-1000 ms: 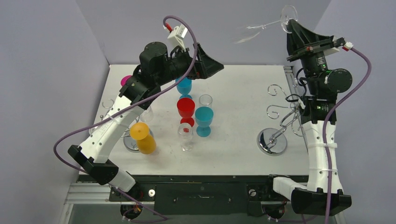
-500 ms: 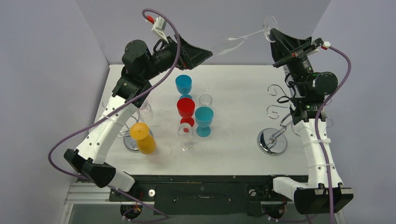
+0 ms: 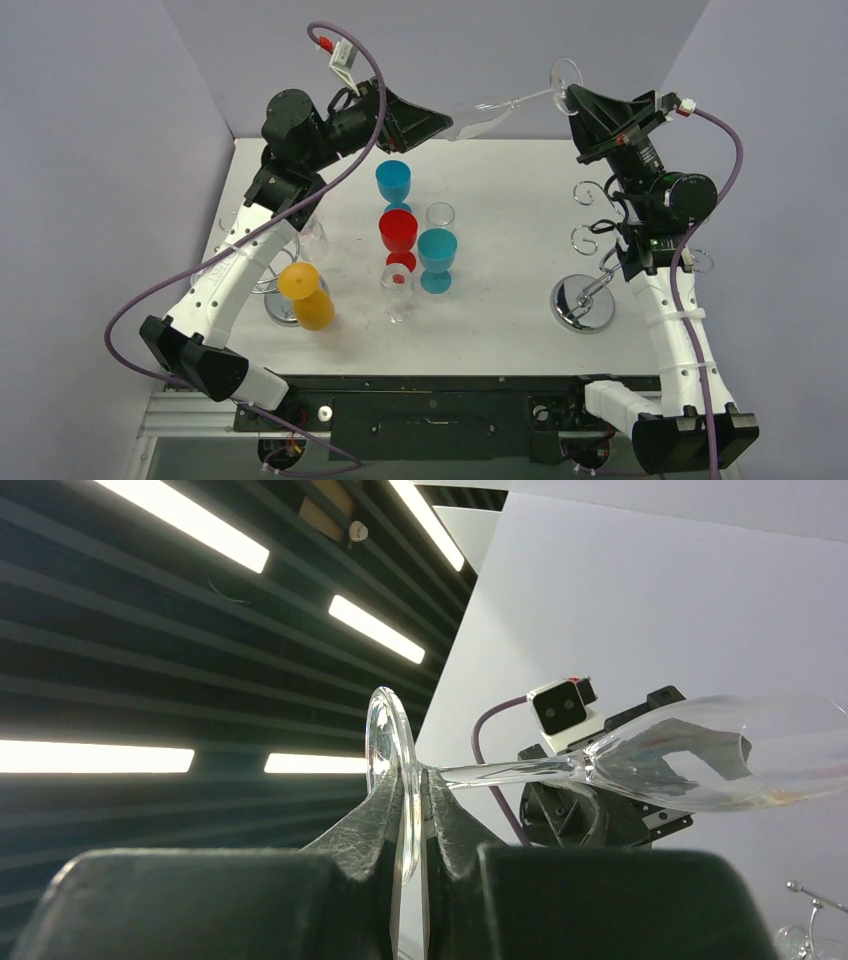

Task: Take the wine glass off the wine glass rack
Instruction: Place the wine glass at the center of the board.

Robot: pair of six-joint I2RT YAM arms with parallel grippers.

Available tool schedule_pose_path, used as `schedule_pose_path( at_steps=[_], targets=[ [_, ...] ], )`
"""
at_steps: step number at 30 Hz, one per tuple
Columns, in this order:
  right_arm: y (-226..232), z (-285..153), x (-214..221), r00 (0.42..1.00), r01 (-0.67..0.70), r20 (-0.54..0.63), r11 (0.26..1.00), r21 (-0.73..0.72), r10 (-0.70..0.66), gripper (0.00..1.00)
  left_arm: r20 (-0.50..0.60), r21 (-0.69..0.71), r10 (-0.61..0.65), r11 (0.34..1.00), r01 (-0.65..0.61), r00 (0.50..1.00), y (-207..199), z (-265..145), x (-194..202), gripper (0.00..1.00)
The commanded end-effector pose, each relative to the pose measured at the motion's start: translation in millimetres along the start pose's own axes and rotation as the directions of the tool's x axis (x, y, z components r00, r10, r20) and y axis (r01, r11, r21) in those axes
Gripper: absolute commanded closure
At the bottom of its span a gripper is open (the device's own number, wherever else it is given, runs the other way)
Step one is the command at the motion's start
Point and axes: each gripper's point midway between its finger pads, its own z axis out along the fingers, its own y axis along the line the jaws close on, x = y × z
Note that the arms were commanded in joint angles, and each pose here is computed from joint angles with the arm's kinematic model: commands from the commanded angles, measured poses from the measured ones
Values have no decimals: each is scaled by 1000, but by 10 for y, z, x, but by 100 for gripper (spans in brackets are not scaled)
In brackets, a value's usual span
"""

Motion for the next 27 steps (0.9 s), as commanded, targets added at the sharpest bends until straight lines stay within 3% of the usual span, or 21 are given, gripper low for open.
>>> schedule_pose_path(
  at_steps=[1, 20, 27],
  targets=[
    [371, -123, 263, 989, -124, -90, 988, -96, 115, 100, 26, 92, 25, 995, -28, 999, -249, -58, -111, 12],
    [509, -224, 348, 974, -187, -159, 967, -176, 160, 100, -43, 305, -148, 940, 154, 988, -552, -63, -23, 18],
    [559, -268, 378, 971, -199, -170, 960, -196, 167, 100, -51, 317, -188, 928, 194, 981, -566, -62, -14, 20]
  ],
)
